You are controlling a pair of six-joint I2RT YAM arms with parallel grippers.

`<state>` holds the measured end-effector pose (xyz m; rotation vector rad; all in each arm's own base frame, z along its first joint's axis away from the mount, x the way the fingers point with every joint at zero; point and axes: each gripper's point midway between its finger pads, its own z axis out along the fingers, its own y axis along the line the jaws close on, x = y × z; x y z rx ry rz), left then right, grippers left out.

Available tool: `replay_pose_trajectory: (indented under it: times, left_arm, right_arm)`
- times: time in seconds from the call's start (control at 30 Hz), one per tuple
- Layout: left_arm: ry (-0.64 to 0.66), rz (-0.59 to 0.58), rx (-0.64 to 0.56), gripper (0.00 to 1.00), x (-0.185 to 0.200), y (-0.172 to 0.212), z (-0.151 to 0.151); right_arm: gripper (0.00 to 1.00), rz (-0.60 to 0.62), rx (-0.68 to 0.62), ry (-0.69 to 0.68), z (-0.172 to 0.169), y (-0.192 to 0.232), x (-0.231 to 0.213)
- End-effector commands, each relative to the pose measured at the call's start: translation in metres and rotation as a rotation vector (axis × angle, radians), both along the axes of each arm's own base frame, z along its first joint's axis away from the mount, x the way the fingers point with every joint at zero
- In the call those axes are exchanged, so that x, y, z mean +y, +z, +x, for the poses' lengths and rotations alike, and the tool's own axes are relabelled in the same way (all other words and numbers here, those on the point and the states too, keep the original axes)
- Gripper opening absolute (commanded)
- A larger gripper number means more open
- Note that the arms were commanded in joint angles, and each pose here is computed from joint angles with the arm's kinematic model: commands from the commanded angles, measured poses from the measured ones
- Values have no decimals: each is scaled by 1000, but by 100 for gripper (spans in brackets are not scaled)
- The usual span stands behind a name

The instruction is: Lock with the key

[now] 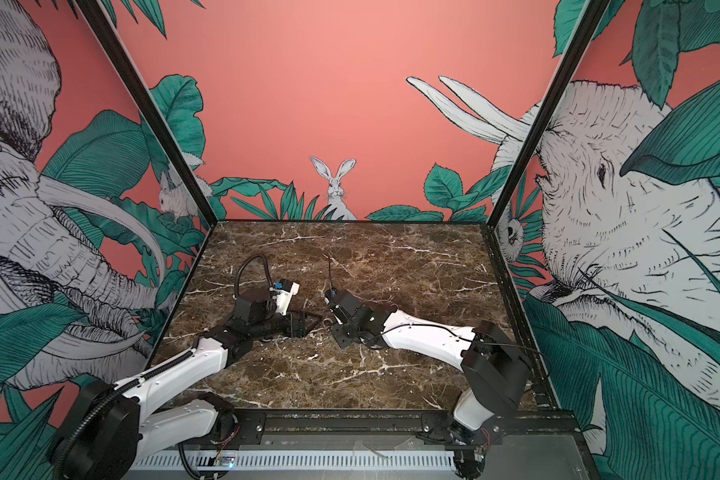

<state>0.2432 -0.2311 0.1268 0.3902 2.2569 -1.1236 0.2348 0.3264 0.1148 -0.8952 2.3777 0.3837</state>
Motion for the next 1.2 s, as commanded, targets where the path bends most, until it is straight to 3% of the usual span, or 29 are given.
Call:
replay_pose_trajectory:
  times: [0.0, 0.53, 1.17]
  left_arm:
    - [-85, -100, -33, 78, -15, 25, -3]
    - [-150, -189, -3, 47, -28, 37, -6]
    - [-182, -215, 20, 30, -33, 35, -8]
  right_arm:
    - [0, 21, -48, 16, 3, 17, -2]
    - [0, 59, -93, 54, 0, 36, -1]
    - [0, 82, -119, 90, -3, 45, 10]
